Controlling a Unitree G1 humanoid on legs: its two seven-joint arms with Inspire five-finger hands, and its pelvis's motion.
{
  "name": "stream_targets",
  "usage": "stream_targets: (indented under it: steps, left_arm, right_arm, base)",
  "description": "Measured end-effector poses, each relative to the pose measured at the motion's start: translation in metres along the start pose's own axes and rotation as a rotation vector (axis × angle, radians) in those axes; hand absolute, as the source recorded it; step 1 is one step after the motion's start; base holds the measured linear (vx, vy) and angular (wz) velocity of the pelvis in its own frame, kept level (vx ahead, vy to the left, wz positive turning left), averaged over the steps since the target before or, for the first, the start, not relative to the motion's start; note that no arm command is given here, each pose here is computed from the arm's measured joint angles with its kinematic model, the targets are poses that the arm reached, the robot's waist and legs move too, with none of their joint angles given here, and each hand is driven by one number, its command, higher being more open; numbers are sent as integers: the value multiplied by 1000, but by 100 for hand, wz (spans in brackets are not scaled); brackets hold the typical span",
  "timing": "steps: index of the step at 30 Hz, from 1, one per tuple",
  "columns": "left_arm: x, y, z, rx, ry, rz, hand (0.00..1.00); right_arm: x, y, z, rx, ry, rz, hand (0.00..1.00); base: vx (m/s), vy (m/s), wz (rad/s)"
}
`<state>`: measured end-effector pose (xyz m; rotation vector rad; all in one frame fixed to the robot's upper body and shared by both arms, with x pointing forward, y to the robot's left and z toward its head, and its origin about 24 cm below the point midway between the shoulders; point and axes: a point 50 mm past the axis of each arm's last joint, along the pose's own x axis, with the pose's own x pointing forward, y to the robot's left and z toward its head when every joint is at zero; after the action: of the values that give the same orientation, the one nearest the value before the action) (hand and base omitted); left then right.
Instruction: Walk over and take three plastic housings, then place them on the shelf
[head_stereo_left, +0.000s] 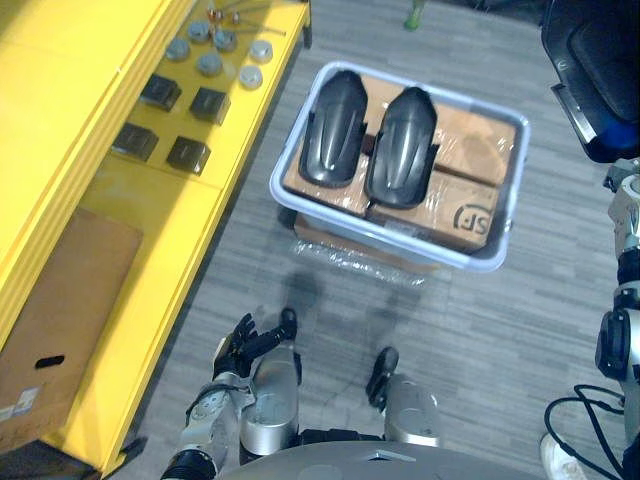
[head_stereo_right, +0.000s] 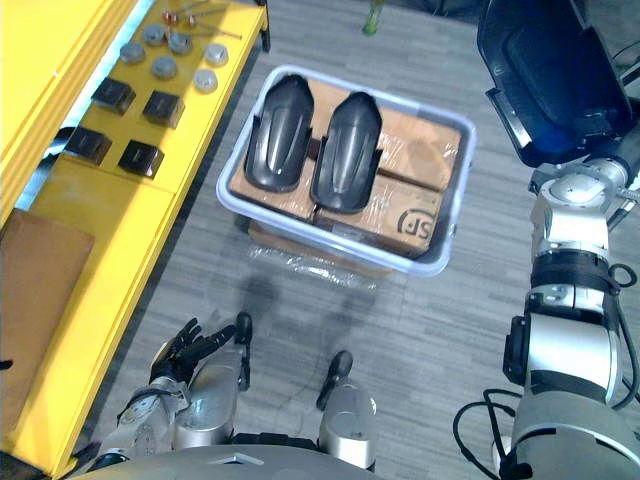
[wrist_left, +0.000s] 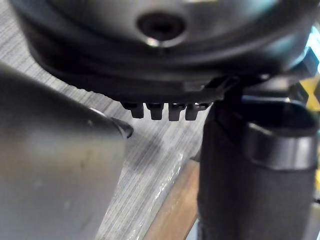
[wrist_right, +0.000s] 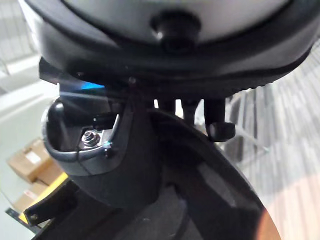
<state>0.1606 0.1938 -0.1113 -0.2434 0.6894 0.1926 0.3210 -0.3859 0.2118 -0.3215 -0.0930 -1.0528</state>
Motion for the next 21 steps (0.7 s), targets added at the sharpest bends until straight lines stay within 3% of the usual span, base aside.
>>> stream_targets:
  steps: [5,11,16,21]
  left_arm:
    - [-5,0,-1,-11,-2,-12,100]
    - [-10,-16,30,-182,-127,-171,100]
    - [-24,-70,82,-386,-296,-549,100]
    - [-31,-116,108,-436,-326,-810,100]
  right_arm:
    - [-11,0,-25,-8,32,-1,0]
    - [-37,10,-4,35,-160,55,0]
    - [-71,26,11,96,-365,128,0]
    - [-106,45,11,181,-443,242,0]
  base:
    - [94,5,-7]
    - [-21,6,-5]
    - [-1,2,-2]
    - [-6,2,-16]
